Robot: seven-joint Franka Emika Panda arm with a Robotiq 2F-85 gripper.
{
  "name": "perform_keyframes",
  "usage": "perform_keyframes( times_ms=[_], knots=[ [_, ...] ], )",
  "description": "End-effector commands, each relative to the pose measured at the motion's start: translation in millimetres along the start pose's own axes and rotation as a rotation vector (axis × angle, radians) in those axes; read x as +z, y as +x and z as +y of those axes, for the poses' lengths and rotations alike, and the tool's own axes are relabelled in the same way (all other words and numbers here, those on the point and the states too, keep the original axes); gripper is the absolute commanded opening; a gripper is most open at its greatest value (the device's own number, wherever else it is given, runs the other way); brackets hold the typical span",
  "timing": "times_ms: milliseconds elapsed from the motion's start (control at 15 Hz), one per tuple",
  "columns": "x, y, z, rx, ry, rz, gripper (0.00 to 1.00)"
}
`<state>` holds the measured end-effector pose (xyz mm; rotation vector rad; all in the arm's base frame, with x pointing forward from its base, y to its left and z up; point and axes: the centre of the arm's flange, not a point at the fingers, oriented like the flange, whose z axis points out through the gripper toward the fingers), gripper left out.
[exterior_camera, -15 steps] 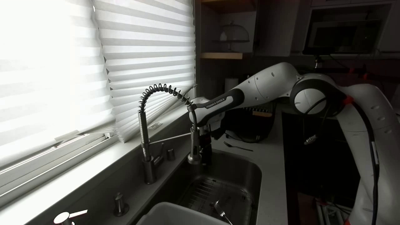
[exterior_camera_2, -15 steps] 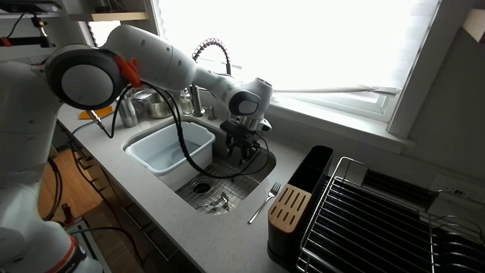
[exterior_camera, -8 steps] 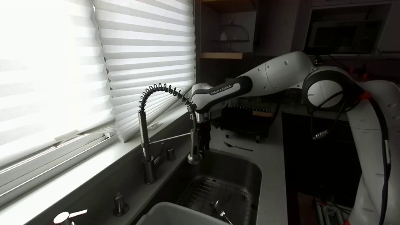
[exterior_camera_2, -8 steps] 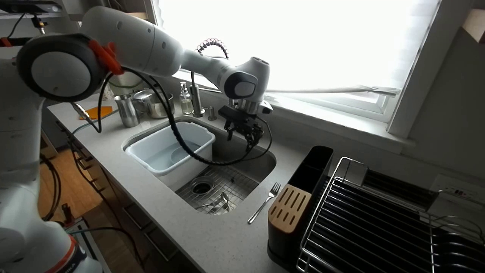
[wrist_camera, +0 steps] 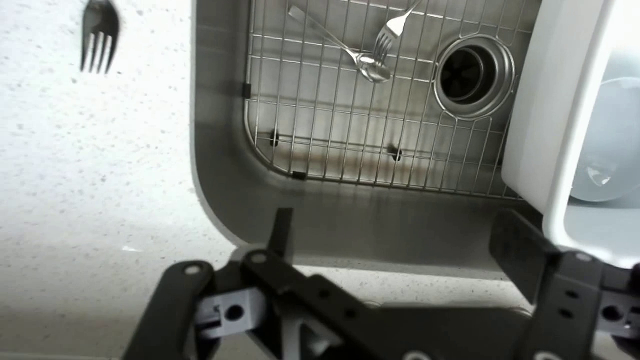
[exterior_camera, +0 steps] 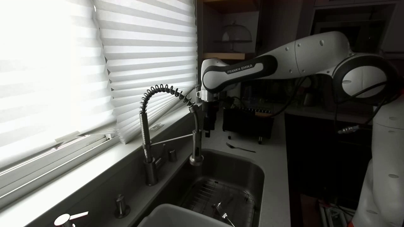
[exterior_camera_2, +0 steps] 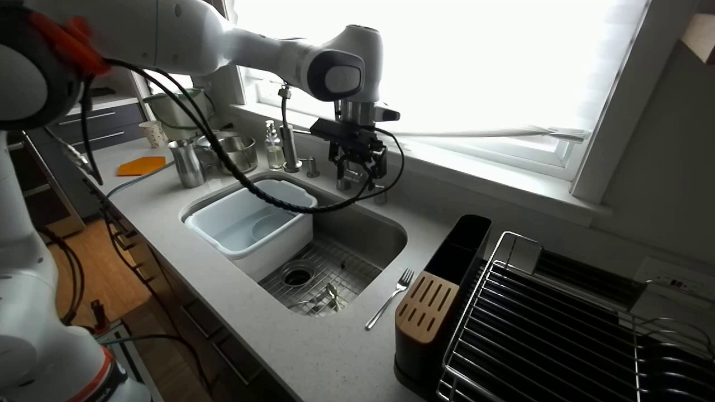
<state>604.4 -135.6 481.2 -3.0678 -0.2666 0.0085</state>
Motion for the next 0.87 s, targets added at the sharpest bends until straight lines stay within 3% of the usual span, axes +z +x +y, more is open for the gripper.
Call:
perform_keyframes(
  times_ms=[0, 267, 333, 800],
  knots=[
    [-28, -37, -12, 0.002, -0.067, 0.016, 1.0],
    [-57, -58, -25, 0.004, -0.112, 0.049, 1.0],
    [-54, -34, -12, -0.007, -0.084, 0.047, 1.0],
    [-62, -47, -20, -0.008, -0.094, 0.052, 1.0]
  ],
)
